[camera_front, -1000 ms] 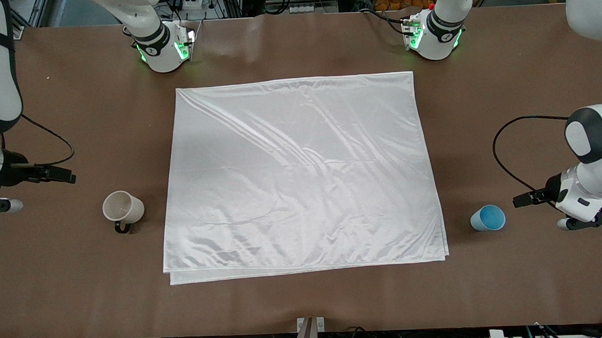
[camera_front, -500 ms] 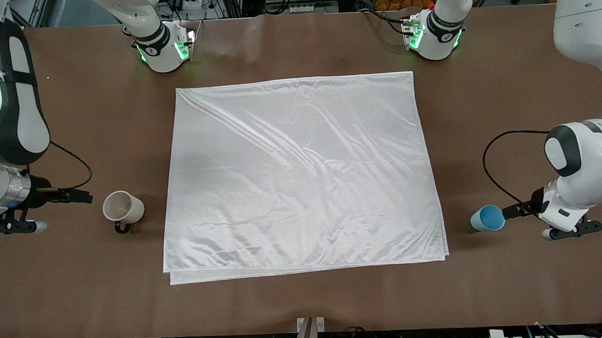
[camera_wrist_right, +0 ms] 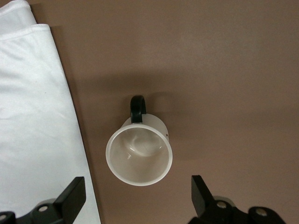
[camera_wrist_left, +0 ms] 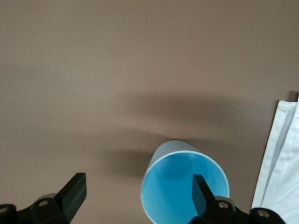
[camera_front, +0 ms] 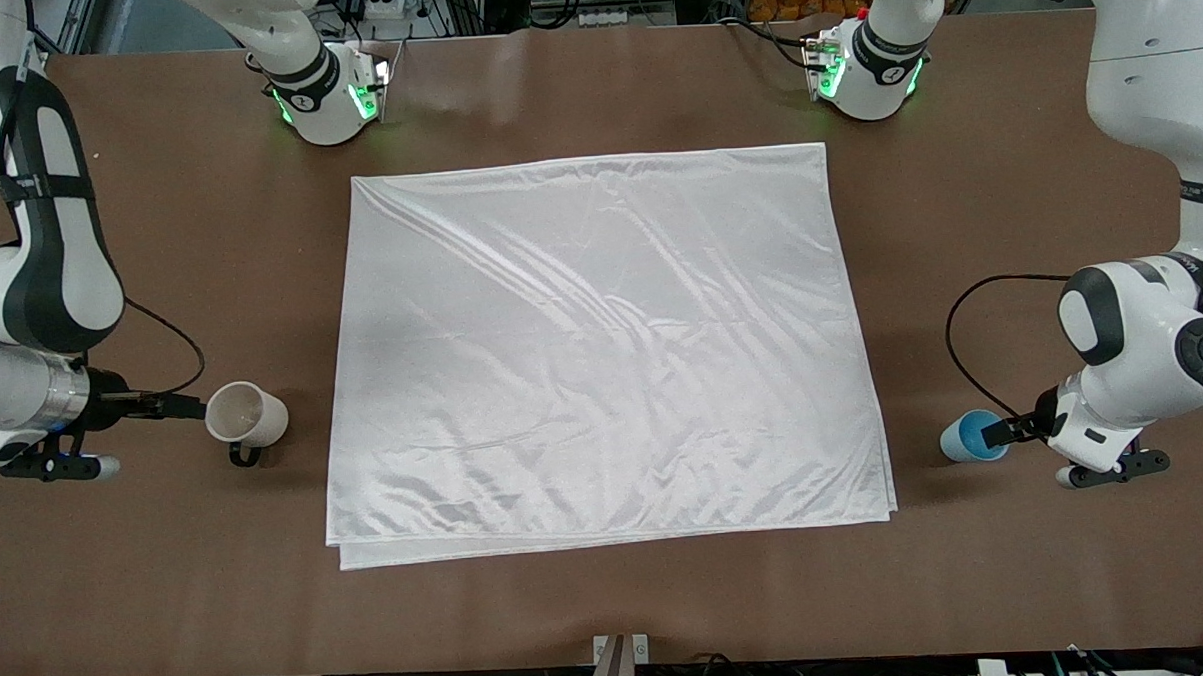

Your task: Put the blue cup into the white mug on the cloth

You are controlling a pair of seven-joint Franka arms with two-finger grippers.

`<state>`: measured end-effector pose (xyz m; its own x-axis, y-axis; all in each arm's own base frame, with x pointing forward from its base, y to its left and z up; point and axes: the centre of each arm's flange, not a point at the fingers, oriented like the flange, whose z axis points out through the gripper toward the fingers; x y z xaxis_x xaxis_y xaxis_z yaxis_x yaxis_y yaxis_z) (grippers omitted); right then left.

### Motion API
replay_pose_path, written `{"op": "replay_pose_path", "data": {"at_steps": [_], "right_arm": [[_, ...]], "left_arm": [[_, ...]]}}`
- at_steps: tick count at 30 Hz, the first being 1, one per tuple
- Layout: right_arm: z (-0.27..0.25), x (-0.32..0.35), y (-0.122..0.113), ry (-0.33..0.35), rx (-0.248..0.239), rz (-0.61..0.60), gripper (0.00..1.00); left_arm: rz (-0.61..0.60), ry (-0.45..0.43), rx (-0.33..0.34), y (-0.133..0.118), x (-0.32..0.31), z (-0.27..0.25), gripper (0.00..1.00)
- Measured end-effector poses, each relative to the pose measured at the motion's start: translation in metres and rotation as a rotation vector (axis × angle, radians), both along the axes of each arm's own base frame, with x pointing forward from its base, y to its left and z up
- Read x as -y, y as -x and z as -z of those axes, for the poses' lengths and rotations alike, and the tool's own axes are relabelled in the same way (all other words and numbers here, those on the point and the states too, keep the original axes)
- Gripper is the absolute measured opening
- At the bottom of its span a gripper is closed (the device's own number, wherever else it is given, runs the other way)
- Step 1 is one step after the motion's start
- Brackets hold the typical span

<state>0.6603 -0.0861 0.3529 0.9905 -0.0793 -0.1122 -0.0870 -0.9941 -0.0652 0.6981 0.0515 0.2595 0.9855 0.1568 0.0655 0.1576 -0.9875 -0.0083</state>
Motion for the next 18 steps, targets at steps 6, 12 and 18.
{"op": "replay_pose_path", "data": {"at_steps": [6,12,18], "right_arm": [[0.012,-0.01,-0.005,-0.003,0.005,-0.012,1.0],[0.023,-0.017,-0.008,-0.004,0.011,-0.022,1.0],[0.032,-0.024,-0.01,-0.006,0.008,-0.032,1.0]], "left_arm": [[0.002,0.0,-0.002,0.0,0.002,0.007,1.0],[0.002,0.0,-0.01,0.0,0.002,0.014,1.0],[0.0,0.0,-0.015,0.001,0.001,0.018,1.0]]}}
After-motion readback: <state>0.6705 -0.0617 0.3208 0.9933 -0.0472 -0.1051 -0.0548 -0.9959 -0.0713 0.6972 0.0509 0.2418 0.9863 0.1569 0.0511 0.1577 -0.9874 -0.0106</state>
